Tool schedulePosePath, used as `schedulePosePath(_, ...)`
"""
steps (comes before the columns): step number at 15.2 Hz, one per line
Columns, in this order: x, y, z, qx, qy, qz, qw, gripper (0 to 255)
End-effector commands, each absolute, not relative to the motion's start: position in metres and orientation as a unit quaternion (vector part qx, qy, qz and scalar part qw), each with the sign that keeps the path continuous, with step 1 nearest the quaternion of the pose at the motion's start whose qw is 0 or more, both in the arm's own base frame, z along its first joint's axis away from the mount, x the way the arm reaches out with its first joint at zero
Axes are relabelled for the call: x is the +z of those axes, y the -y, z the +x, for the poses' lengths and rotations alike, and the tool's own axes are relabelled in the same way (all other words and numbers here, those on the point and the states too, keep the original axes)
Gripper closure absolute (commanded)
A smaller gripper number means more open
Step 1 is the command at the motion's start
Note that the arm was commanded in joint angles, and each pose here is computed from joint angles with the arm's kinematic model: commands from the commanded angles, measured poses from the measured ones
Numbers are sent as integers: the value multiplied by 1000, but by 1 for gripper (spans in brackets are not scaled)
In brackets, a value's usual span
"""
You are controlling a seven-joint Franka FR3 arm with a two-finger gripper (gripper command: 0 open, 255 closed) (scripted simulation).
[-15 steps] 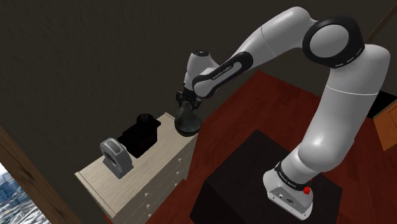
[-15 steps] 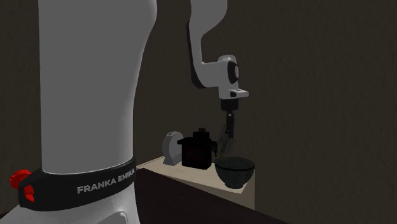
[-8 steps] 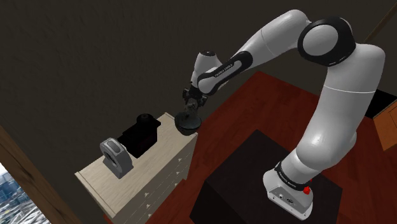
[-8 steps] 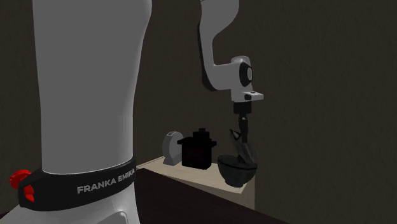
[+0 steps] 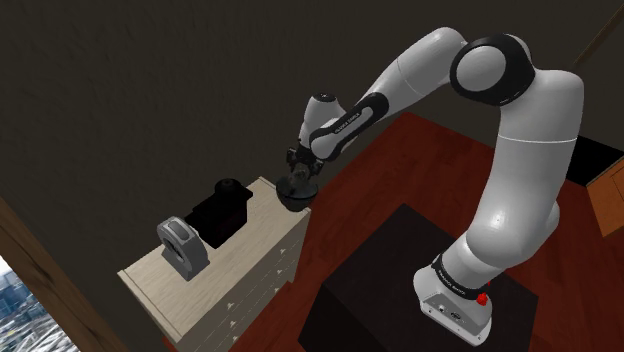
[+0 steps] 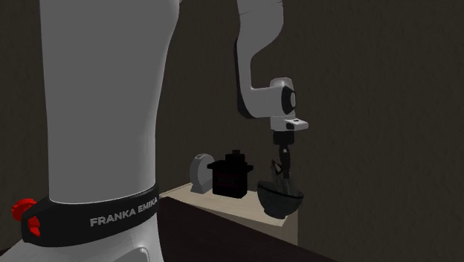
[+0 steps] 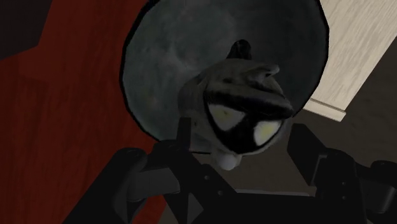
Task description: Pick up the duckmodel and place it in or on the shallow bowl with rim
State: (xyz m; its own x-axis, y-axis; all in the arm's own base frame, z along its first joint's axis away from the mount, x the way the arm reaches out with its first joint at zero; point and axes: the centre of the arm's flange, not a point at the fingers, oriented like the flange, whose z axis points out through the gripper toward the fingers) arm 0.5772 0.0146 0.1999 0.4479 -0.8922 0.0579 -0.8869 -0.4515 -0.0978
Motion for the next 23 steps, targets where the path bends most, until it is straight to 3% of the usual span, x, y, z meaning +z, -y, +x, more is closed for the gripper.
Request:
schedulePosePath(1,189,-15,576,-51,-523,-850,27,255)
schedulePosePath(9,186,-15,576,-51,-523,-850,27,255)
schedulePosePath(10,185,-15,576,-51,-523,-850,27,0)
schedulePosePath(15,186,-15,576,-51,-523,-850,27,0)
schedulePosePath(19,236,-16,571,-51,-523,-850,27,0)
schedulePosePath(23,236,-16,571,-51,-523,-850,27,0)
